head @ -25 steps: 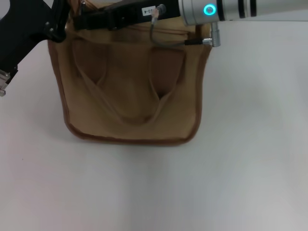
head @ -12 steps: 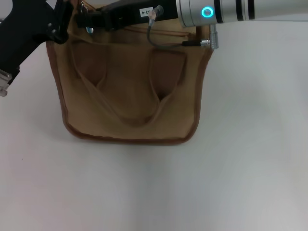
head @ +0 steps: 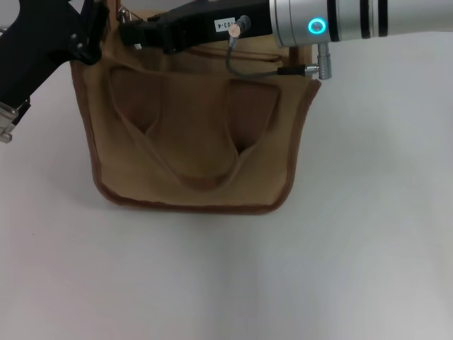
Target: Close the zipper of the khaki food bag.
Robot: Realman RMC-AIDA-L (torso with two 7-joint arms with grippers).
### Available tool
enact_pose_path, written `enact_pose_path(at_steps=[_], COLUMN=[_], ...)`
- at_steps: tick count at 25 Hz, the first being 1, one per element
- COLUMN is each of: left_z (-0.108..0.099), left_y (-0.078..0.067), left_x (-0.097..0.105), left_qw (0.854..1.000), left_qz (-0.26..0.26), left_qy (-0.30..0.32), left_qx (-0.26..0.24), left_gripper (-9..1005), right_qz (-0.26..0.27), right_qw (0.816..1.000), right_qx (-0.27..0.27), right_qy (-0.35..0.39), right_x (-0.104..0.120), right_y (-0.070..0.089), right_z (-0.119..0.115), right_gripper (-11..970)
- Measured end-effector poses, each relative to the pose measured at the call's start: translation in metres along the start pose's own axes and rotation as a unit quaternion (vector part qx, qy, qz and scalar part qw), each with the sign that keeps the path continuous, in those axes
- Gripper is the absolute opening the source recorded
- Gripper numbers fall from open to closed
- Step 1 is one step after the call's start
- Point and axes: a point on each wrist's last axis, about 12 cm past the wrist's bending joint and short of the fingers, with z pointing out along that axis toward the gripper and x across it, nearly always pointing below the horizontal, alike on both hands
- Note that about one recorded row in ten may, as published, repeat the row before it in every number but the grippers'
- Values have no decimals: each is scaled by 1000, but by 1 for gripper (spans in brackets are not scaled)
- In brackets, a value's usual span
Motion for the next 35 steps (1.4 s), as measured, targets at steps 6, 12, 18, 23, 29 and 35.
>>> enact_pose_path(at_steps=[6, 12, 18, 23, 29, 35], left_z=[-1, -5, -9, -10, -11, -11], left_y=[0, 1, 5, 7, 8, 10], left_x=[0, 1, 3, 5, 6, 8], left_qw=[1000, 1000, 999, 999, 998, 997], left_qz=[-4, -9, -10, -9, -10, -11], left_qy=[-1, 4, 13, 21, 24, 29], left_qx=[-3, -15, -35, -48, -57, -65], left_gripper=[87, 89, 91, 93, 95, 97], right_qz=[4, 15, 12, 9, 13, 21], right_qw=[1000, 1000, 1000, 1000, 1000, 999], right_qx=[2, 8, 9, 9, 9, 17], right_qy=[-1, -4, -10, -14, -15, -22], right_x=[3, 9, 15, 16, 19, 23], right_y=[-1, -5, -3, -2, -3, -8], right_z=[-3, -10, -20, -28, -33, -42], right_gripper=[13, 5, 4, 5, 5, 4])
